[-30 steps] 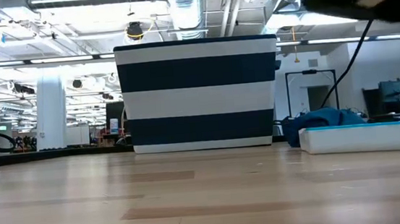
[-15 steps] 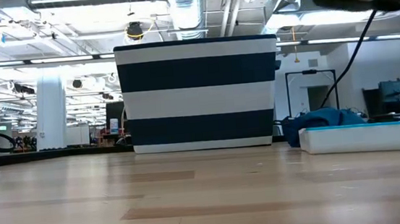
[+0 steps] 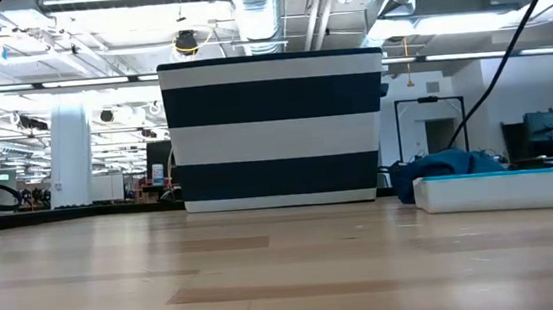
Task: Pick & place medical supplies in basket/bin
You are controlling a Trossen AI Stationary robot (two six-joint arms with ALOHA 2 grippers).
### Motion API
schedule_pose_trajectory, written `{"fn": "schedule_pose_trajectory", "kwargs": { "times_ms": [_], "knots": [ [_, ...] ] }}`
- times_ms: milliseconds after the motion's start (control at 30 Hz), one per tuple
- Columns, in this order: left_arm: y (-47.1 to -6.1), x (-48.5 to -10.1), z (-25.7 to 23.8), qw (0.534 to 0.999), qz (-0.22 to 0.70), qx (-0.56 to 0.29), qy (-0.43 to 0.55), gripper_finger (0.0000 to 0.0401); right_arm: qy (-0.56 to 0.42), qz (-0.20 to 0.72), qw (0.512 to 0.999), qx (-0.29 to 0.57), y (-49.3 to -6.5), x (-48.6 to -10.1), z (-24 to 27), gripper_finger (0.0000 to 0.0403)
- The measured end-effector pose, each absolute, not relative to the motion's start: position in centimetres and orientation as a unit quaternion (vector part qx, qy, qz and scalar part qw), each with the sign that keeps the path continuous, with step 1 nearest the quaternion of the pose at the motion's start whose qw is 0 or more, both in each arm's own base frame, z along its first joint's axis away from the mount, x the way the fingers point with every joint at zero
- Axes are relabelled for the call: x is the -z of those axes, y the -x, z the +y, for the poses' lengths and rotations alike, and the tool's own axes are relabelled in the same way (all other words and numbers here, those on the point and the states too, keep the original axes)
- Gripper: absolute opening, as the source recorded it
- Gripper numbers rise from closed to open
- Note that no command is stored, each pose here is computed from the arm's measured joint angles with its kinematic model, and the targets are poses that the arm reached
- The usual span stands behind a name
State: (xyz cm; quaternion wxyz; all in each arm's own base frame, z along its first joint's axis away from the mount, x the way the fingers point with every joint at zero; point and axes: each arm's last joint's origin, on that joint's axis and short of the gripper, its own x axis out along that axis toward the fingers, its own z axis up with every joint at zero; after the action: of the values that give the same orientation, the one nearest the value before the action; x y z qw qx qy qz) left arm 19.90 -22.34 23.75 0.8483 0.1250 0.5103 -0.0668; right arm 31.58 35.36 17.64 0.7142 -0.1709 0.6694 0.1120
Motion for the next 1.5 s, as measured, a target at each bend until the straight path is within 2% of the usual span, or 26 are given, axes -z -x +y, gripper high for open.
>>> {"fn": "schedule_pose_trajectory", "kwargs": {
  "times_ms": [167,600,967,1133,1367,1500],
  "knots": [
    [-20.3,-23.7,-22.0,0.849,0.511,0.059,-0.120,0.0236,0.178,0.671,0.710,-0.122,-30.9,-17.6,35.9,0.0231],
    [-21.0,-23.7,-21.4,0.846,0.521,0.053,-0.103,0.0236,0.291,0.673,0.665,-0.141,-29.8,-14.4,35.0,0.0231],
    [-21.0,-23.8,-21.5,0.848,0.518,0.058,-0.097,0.0236,0.280,0.677,0.668,-0.134,-30.8,-13.7,33.9,0.0227],
    [-21.0,-23.8,-21.5,0.848,0.517,0.058,-0.097,0.0236,0.274,0.681,0.667,-0.130,-31.1,-13.6,33.5,0.0198],
    [-21.0,-23.8,-21.5,0.848,0.517,0.058,-0.097,0.0236,0.263,0.684,0.669,-0.128,-31.7,-13.6,33.1,0.0118],
    [-21.0,-23.8,-21.5,0.848,0.517,0.059,-0.099,0.0236,0.287,0.671,0.679,-0.083,-32.2,-14.1,32.1,0.0113]
  ]
}}
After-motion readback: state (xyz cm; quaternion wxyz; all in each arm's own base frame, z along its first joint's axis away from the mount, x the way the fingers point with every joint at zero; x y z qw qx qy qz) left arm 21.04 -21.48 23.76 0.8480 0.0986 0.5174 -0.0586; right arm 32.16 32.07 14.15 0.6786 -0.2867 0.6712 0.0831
